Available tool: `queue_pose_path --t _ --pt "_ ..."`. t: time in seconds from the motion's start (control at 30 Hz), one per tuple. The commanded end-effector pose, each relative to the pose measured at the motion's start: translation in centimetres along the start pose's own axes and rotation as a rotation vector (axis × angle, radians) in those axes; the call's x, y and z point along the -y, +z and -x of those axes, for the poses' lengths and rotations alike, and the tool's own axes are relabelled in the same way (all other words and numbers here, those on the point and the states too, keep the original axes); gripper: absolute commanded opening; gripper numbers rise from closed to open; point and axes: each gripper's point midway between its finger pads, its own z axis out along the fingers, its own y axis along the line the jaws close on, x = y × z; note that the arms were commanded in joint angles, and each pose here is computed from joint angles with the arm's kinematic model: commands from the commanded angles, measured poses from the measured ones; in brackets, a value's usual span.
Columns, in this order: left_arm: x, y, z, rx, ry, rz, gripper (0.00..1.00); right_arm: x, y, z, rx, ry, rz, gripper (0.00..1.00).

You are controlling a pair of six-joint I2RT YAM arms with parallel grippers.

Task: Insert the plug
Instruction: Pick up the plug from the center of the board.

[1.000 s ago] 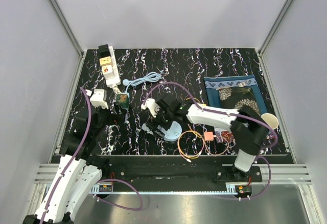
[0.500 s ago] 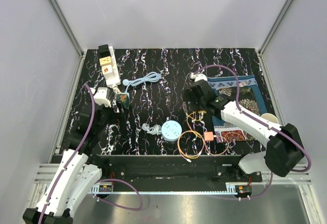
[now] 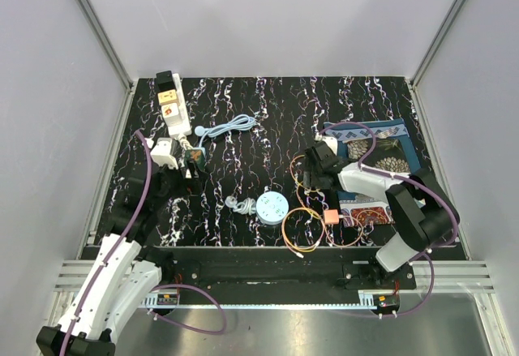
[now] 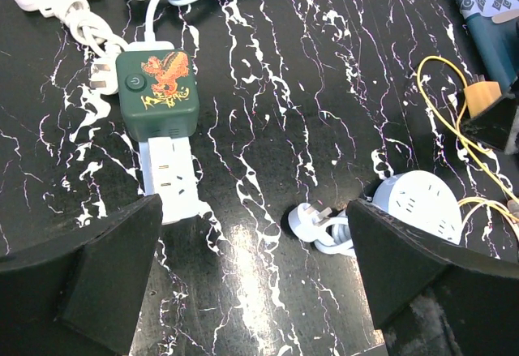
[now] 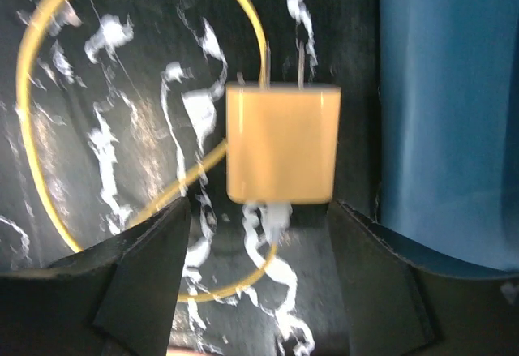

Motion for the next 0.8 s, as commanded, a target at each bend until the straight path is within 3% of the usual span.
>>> queue_pose_path --t 0.0,0.33,0.77 --pt "0.9 0.3 1.1 0.048 -0.002 -0.046 0.99 -0.6 1.6 2.8 0.105 0.07 -0.01 0.69" --pt "1.3 0.6 1.0 0.032 0.003 -0.069 0.99 0.5 1.7 3.5 0.128 0.06 -0.046 0.6" --pt "3.8 2.3 1.5 -0.034 -0.012 -0.191 0.99 0.5 1.8 4.6 0.148 -0.02 -0.003 0.64"
